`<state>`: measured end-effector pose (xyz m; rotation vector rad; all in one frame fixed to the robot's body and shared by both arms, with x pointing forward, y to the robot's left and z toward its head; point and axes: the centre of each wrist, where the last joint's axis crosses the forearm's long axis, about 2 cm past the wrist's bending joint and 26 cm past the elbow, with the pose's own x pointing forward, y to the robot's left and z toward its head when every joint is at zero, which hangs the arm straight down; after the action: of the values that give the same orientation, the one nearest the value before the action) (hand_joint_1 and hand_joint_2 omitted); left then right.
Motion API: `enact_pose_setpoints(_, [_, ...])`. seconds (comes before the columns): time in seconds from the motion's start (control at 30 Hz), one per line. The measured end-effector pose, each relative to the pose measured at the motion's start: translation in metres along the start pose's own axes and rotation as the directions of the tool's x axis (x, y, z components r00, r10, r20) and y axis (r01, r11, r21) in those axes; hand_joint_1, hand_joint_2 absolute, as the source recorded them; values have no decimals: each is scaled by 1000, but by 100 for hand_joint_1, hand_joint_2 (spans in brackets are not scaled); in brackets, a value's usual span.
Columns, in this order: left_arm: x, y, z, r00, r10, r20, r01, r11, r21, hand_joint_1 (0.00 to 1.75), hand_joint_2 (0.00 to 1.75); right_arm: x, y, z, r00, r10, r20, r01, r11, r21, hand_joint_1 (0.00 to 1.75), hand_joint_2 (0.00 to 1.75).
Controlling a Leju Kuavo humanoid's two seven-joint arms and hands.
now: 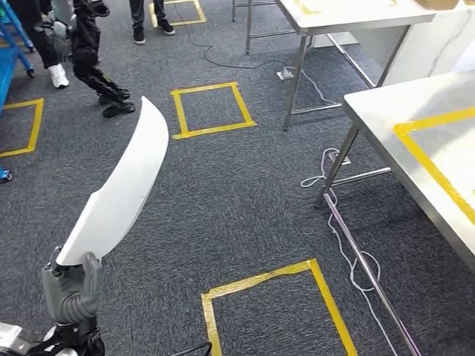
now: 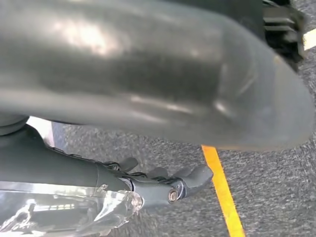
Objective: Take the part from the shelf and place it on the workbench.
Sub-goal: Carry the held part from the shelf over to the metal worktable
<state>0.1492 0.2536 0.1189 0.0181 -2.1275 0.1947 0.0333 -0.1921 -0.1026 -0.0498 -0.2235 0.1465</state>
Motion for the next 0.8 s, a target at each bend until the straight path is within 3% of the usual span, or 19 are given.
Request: enact_pose_setpoints(0.8, [1, 7, 2, 999, -52, -6, 52, 999, 2, 175, 175, 1, 0, 0, 1000, 0, 5, 0, 1000, -9, 0, 0])
